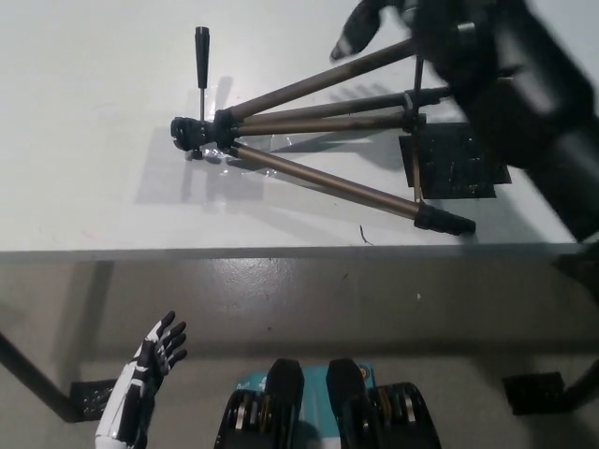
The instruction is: A tripod lies near the right hand side of the table and the robot grab a leg of the tripod using its right hand and put it up right.
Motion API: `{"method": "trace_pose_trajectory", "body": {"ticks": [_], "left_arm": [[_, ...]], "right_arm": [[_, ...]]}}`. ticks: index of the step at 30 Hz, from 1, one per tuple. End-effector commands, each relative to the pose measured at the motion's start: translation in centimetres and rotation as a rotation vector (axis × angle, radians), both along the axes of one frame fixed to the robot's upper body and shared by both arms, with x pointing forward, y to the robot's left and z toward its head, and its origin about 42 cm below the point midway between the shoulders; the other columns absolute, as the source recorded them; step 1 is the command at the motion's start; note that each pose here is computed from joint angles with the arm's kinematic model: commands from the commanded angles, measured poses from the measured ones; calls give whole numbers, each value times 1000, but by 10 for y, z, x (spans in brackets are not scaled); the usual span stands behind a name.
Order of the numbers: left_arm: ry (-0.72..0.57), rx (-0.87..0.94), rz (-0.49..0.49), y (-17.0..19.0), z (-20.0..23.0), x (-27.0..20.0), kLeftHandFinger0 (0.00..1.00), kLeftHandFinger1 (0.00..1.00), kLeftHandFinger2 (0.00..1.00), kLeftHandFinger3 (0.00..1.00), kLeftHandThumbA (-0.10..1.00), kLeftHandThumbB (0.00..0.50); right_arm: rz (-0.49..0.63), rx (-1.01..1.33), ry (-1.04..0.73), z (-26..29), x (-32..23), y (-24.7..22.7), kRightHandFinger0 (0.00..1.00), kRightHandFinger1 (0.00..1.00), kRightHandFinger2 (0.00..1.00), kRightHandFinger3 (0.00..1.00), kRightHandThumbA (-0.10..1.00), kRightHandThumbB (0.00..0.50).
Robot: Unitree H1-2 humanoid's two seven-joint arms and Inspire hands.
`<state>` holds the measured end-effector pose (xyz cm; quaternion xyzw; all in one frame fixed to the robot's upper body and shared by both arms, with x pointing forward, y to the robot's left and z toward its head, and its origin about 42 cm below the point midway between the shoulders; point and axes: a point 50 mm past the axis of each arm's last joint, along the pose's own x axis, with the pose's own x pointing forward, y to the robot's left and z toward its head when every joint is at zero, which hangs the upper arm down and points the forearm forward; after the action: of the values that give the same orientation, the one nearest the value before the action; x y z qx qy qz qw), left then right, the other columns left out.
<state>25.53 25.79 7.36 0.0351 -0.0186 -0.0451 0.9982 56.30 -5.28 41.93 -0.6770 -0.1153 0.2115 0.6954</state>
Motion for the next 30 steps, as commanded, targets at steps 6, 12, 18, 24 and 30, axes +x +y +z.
{"method": "trace_pose_trajectory", "body": {"ticks": [6, 12, 18, 24, 30], "left_arm": [[-60, -22, -35, 4, 2, -9, 1000, 1000, 1000, 1000, 1000, 296], [-53, -23, -29, 7, -1, -14, 1000, 1000, 1000, 1000, 1000, 318], [-47, -26, -31, 8, -1, -16, 1000, 1000, 1000, 1000, 1000, 362], [-64, -25, -36, 11, 1, -13, 1000, 1000, 1000, 1000, 1000, 323], [-60, -46, -41, 10, 1, -12, 1000, 1000, 1000, 1000, 1000, 346]], "right_arm": [[-109, -172, 2, 16, 11, 32, 1000, 1000, 1000, 1000, 963, 500], [-166, -198, 75, -24, 19, 14, 1000, 1000, 1000, 1000, 974, 500], [-235, -510, -207, -61, 24, -10, 791, 891, 973, 1000, 452, 303], [-126, -595, -513, -56, 27, -28, 1, 2, 94, 674, 64, 293], [-45, -522, -629, -51, 25, -30, 0, 66, 392, 303, 70, 282]]}}
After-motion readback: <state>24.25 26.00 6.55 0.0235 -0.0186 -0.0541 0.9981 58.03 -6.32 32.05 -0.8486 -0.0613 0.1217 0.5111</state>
